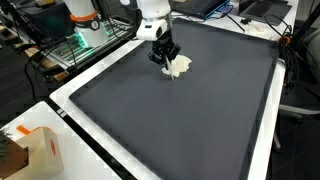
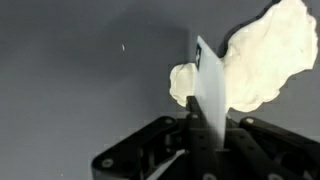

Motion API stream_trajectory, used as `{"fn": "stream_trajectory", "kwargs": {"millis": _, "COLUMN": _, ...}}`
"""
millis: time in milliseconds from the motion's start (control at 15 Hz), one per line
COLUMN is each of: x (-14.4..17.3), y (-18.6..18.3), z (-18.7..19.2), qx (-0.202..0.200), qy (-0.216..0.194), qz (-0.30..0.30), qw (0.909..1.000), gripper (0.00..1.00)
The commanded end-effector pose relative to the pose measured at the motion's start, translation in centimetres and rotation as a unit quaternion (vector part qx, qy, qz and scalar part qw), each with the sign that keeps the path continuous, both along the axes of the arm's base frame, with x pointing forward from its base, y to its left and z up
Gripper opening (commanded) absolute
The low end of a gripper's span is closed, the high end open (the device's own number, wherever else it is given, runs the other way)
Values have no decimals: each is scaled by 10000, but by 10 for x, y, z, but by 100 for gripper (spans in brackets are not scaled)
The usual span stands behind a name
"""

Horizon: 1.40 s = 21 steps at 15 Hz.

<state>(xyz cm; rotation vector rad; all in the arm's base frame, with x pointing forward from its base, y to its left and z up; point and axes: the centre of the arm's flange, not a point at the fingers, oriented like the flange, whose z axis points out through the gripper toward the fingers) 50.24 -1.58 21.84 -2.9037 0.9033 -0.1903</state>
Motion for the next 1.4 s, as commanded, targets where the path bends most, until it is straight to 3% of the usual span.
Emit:
{"fn": "stream_trajectory", "kwargs": {"millis": 0, "x": 1, "y": 1, "z": -13, "qx": 13, "qy": -24, "qz": -212, "qw": 9998, "gripper": 1}}
{"fn": "stream_trajectory", "kwargs": {"millis": 467, "x": 17, "y": -6, "z": -22, "qx": -245, "qy": -123, "qz": -163, "qw": 9995, "gripper": 1}}
{"fn": "stream_trajectory", "kwargs": {"millis": 667, "x": 19, "y": -4, "z": -32, "qx": -146, "qy": -41, "qz": -57, "qw": 9999, "gripper": 1}}
{"fn": "stream_trajectory", "kwargs": {"millis": 1333, "x": -14, "y": 7, "z": -57, "qx": -123, "qy": 55, "qz": 370, "qw": 9992, "gripper": 1}}
